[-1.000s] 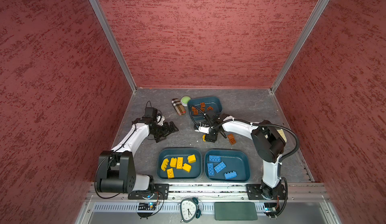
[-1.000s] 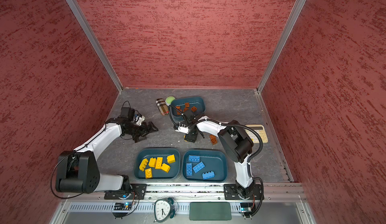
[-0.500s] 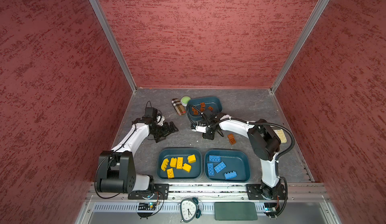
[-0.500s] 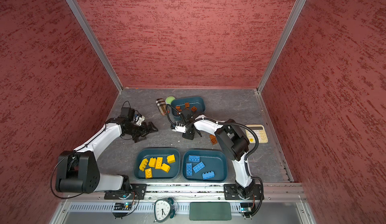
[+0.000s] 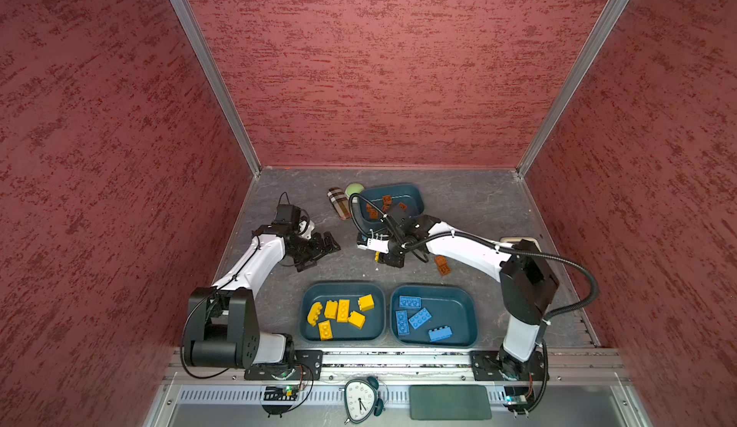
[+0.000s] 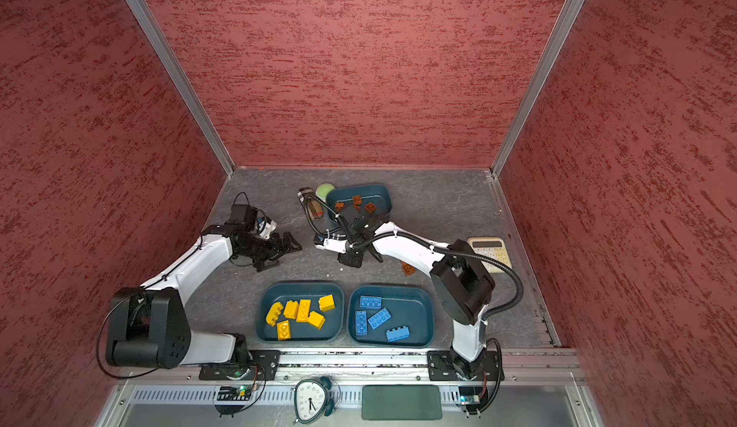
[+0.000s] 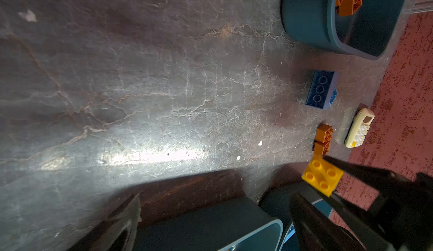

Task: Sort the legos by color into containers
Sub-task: 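Carry the yellow brick into the yellow-brick bin and open the right gripper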

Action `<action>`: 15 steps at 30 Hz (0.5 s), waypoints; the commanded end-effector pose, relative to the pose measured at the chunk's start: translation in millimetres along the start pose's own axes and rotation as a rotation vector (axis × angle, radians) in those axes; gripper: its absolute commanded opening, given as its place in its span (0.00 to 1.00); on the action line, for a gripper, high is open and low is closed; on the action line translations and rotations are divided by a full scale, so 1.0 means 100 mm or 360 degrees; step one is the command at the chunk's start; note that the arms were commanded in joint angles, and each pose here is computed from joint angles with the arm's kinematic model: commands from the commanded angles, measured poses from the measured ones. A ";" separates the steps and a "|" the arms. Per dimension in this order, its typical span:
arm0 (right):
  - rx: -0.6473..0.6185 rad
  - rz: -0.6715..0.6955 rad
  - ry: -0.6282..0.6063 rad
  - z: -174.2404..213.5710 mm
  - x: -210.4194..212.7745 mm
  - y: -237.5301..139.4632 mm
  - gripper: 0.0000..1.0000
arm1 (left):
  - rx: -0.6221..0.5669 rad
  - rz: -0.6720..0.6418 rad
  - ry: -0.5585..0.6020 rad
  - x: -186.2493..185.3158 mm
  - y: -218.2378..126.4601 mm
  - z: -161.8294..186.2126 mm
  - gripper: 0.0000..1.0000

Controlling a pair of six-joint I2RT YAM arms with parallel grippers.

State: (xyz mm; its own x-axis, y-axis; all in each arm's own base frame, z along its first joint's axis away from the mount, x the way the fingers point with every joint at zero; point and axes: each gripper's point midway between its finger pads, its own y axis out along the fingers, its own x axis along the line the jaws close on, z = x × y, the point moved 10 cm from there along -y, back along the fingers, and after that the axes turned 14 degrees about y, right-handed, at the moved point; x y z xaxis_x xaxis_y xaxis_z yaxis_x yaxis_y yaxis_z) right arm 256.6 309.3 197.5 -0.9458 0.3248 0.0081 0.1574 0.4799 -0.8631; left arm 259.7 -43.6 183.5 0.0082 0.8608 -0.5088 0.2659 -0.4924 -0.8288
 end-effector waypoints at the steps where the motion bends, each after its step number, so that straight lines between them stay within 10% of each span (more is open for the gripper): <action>1: -0.0018 -0.0081 -0.0062 -0.02 0.31 -0.13 0.29 | -0.0041 0.0035 0.0065 -0.09 -0.09 -0.07 1.00; 15: 0.0054 -0.0501 -0.0213 0.15 1.34 -0.07 0.29 | -0.0076 0.0065 0.0085 -0.15 -0.17 -0.06 0.99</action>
State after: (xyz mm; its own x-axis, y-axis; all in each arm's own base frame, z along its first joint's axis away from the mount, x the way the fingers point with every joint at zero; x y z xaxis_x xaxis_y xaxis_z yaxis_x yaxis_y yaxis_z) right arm 135.0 340.1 190.9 -0.9844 0.0751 0.1588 -0.1020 0.4912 -0.8650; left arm 262.7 -45.1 197.8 0.0377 0.8528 -0.5209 0.2973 -0.5073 -0.8089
